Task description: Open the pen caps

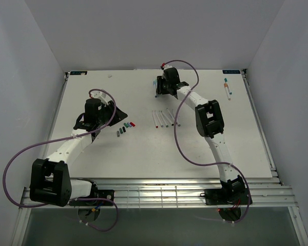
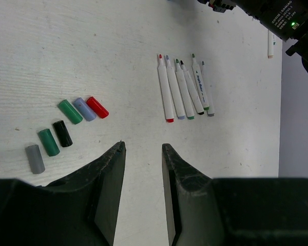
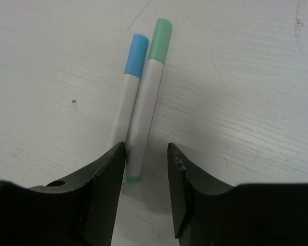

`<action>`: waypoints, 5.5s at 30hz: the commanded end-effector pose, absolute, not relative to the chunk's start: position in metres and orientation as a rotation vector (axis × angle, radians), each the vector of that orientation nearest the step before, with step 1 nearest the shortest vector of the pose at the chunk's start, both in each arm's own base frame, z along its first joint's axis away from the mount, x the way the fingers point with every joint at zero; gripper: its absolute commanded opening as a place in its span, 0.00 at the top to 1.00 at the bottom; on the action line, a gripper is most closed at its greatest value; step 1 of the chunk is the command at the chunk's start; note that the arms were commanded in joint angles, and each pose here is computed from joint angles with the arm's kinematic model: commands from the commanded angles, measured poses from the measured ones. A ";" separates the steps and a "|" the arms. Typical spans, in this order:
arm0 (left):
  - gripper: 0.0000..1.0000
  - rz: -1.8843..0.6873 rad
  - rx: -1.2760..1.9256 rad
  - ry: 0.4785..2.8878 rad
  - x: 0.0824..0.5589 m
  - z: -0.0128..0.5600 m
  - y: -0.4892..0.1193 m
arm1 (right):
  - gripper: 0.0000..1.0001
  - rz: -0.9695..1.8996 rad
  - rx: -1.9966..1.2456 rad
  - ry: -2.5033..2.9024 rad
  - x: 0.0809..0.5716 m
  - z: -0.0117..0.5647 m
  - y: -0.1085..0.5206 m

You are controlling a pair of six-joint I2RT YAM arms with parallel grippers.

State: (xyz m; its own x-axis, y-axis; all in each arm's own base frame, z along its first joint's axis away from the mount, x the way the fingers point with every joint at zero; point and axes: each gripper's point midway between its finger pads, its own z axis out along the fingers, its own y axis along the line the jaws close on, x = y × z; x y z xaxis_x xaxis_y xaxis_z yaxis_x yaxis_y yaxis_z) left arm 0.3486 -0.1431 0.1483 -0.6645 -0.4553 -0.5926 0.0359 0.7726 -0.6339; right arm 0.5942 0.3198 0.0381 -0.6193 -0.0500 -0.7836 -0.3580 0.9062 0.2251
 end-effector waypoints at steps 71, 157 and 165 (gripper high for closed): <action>0.53 -1.265 -0.208 2.292 0.369 0.131 -0.269 | 0.92 0.958 -0.584 2.161 0.287 0.136 0.299; 1.00 -1.180 -0.181 2.081 0.413 0.192 -0.242 | 0.92 1.094 -0.705 2.242 0.210 0.108 0.350; 1.00 -1.056 -0.261 2.021 0.423 0.203 -0.215 | 0.92 1.193 -0.720 2.234 0.194 0.114 0.353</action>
